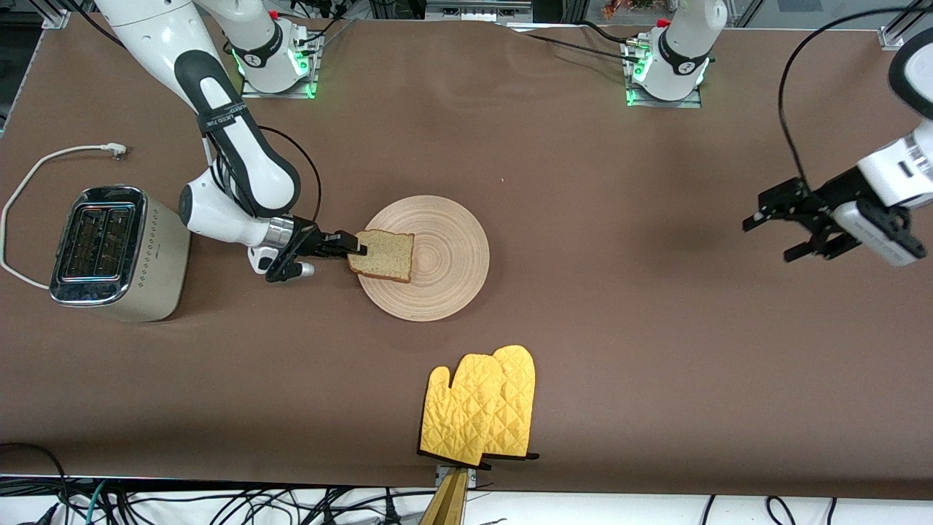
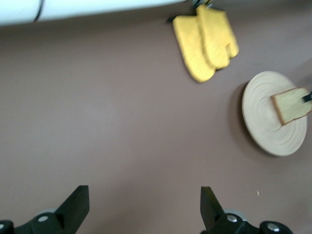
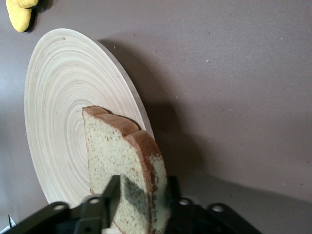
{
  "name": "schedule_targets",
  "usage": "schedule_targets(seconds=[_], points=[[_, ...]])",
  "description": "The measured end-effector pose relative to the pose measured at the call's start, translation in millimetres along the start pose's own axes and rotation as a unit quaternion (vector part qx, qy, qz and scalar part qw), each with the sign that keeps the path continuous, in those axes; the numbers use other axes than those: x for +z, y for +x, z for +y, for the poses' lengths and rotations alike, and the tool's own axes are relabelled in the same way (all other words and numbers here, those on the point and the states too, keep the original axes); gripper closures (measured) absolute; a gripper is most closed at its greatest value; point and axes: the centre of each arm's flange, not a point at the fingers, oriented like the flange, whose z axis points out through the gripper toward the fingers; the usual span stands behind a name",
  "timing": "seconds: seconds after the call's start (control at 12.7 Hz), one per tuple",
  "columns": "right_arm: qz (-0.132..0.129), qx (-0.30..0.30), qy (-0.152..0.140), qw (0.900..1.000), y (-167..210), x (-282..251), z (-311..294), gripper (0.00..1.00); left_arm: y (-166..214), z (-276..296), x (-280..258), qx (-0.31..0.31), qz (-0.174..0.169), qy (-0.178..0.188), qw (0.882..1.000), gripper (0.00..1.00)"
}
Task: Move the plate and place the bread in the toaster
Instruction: 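Lift the bread with the right gripper and carry it to the toaster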
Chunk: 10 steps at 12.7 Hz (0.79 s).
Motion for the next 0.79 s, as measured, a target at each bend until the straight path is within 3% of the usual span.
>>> schedule_targets(seconds=[0.16, 0.24, 0.55, 0.79], points=[[0.003, -0.001, 0.001, 1.000, 1.8, -2.4, -1.5, 0.81, -11.3, 6.4, -38.1, -0.034, -0.050, 0.038, 0.997, 0.00], [0.006, -0.003, 0.002, 1.000, 3.4, -5.4, -4.2, 0.86, -13.8, 12.8, -54.5, -0.069, -0.073, 0.055, 0.993, 0.00], [0.021, -0.025, -0.003, 0.999, 11.0, -29.6, -16.3, 0.89, -6.2, 47.4, -82.9, -0.208, -0.101, 0.117, 0.966, 0.00], [-0.015, -0.071, -0.036, 0.997, 21.8, -68.8, -19.0, 0.93, 7.1, 79.9, -77.3, -0.285, -0.093, 0.129, 0.945, 0.00]])
